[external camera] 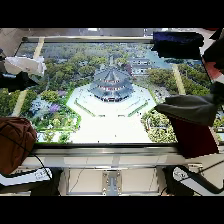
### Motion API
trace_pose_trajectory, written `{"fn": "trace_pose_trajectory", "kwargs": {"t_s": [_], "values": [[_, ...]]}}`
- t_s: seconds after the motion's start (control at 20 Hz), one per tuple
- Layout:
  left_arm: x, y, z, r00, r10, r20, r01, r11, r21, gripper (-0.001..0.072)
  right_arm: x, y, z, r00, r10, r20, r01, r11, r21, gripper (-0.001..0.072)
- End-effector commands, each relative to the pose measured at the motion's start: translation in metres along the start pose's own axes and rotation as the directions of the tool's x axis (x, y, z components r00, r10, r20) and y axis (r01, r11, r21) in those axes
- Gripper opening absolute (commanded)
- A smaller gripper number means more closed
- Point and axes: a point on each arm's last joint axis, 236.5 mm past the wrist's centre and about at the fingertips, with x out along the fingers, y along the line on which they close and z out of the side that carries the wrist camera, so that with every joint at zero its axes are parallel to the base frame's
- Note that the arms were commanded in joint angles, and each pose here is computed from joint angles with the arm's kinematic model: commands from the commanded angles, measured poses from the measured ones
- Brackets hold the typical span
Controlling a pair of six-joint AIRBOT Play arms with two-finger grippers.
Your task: Fold the shirts.
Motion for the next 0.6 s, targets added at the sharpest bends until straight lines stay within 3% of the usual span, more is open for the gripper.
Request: {"fn": "trace_pose_trajectory", "kwargs": {"t_s": [0.0, 0.1, 0.15, 0.2, 0.25, 0.4, 0.55], "values": [[0.000, 0.000, 0.000, 1.000, 0.001, 0.000, -0.001, 1.000, 0.000, 0.0015, 0.034, -0.067, -0.073, 0.993, -0.075, -0.086, 0.090, 0.978, 0.187, 0.0016], [0.000, 0.001, 0.000, 1.000, 0.001, -0.001, -0.001, 1.000, -0.001, 0.0015, 0.070, -0.089, -0.112, 0.984, -0.092, -0.153, 0.134, 0.948, 0.288, 0.0018], [0.000, 0.001, 0.000, 1.000, 0.001, -0.001, -0.001, 1.000, -0.001, 0.0015, 0.084, -0.096, -0.129, 0.978, -0.090, -0.190, 0.150, 0.932, 0.331, 0.0095], [0.000, 0.001, 0.000, 1.000, 0.001, -0.001, -0.001, 1.000, -0.001, 0.0015, 0.091, -0.101, -0.141, 0.972, -0.079, -0.220, 0.158, 0.915, 0.370, 0.0346], [0.000, 0.001, 0.000, 1.000, 0.001, -0.001, -0.001, 1.000, -0.001, 0.0015, 0.092, -0.105, -0.145, 0.971, -0.074, -0.229, 0.163, 0.903, 0.398, 0.0516], [0.000, 0.001, 0.000, 1.000, 0.001, -0.001, -0.001, 1.000, -0.001, 0.0015, 0.066, -0.107, -0.119, 0.991, -0.073, -0.113, 0.115, 0.891, 0.439, 0.0527], [0.000, 0.001, 0.000, 1.000, 0.001, -0.001, -0.001, 1.000, -0.001, 0.0015, 0.003, -0.081, -0.041, 0.970, 0.008, 0.243, -0.109, 0.909, 0.403, 0.0527]]}}
